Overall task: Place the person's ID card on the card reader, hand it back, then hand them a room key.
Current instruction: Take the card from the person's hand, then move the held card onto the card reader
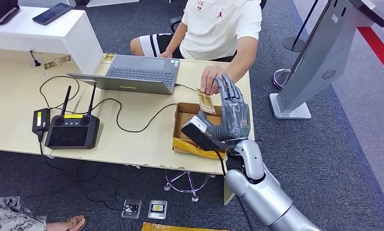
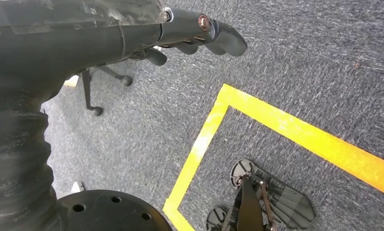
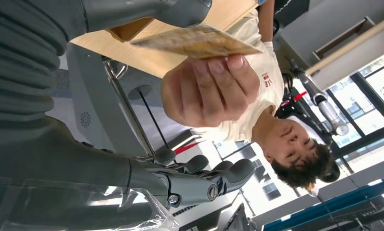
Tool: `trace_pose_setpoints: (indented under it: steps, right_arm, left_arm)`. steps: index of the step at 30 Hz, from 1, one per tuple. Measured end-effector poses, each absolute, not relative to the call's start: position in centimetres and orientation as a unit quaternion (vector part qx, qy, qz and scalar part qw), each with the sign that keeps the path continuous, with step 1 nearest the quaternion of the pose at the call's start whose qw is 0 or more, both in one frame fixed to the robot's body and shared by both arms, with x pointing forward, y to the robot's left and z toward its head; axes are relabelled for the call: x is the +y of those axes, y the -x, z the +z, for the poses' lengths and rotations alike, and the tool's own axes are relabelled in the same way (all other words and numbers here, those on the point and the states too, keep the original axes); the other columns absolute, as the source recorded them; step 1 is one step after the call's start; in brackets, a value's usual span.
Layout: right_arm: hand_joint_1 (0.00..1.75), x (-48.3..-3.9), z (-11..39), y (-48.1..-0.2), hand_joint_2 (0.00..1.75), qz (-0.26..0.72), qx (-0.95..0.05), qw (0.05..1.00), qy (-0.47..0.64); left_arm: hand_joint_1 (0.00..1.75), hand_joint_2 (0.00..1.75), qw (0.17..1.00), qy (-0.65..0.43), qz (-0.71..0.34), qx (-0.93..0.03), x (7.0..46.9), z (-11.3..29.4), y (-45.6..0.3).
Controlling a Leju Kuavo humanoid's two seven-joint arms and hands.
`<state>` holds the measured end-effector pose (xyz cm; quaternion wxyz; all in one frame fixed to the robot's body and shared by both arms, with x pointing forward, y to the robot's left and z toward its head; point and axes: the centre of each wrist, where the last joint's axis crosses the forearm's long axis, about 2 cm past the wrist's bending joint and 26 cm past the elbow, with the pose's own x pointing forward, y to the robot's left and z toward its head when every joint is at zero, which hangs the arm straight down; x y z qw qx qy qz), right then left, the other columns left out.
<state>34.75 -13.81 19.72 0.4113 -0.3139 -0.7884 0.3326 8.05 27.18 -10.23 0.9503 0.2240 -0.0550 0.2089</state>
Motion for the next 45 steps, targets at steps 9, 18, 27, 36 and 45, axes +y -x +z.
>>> trace_pose_setpoints:
  steps: [9,18,27,36,45]
  right_arm:
    - [0.00,-13.4,19.3,-34.6,1.75,0.349,-0.780,0.406,0.323]
    - [0.04,-13.4,18.7,-34.5,1.75,0.359,-0.774,0.399,0.337]
    - [1.73,-13.8,18.2,-34.4,1.75,0.357,-0.767,0.399,0.353]
    - [1.75,-14.8,17.5,-34.2,1.75,0.353,-0.759,0.402,0.371]
    - [1.75,-15.6,16.9,-34.1,1.75,0.356,-0.751,0.401,0.385]
  left_arm:
    - [0.00,1.75,0.951,-0.226,0.206,-0.055,27.1,-10.2,-8.0]
    - [0.00,1.75,0.951,-0.226,0.202,-0.056,27.2,-10.2,-8.0]
    - [0.00,1.75,0.953,-0.229,0.190,-0.062,27.1,-10.2,-7.9]
    - [0.00,1.75,0.952,-0.232,0.187,-0.069,27.3,-10.3,-7.9]
    - [0.00,1.75,0.951,-0.235,0.186,-0.072,27.6,-10.3,-7.9]
